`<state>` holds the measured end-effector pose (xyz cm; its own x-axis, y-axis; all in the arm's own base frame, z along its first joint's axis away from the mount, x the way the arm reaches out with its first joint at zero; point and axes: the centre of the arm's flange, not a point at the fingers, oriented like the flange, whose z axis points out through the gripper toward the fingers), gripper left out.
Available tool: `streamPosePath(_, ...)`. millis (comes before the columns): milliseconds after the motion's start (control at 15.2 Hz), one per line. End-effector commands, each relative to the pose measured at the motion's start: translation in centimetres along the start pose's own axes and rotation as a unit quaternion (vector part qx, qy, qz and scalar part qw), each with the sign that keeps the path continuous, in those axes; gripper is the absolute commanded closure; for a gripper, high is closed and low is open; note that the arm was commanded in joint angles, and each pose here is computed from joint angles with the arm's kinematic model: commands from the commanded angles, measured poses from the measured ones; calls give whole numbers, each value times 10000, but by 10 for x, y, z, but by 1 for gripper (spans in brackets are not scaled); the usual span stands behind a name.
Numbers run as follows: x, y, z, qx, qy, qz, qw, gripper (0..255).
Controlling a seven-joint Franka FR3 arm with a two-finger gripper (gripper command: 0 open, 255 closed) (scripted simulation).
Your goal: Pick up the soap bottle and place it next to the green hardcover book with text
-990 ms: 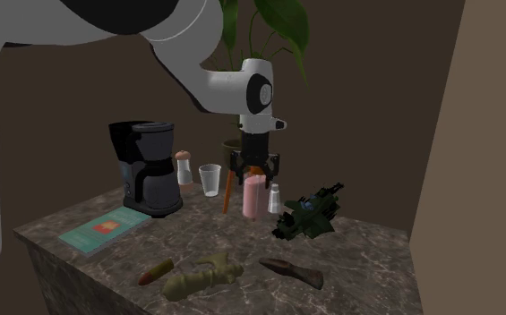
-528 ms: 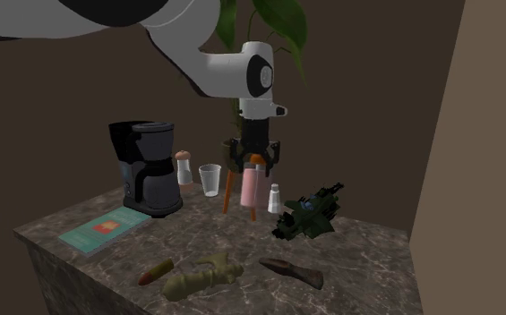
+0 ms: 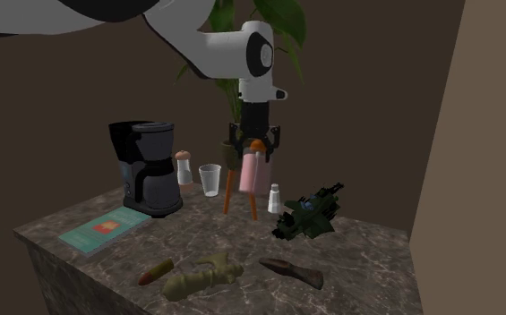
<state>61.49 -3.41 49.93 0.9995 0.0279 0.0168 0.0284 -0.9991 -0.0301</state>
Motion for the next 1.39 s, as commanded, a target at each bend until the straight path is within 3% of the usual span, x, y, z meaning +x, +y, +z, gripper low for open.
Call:
streamPosePath(0, 0, 0, -10, 0, 2, 0, 10000, 255)
streamPosePath(1320, -4, -15, -108, 0, 2, 0, 10000, 255)
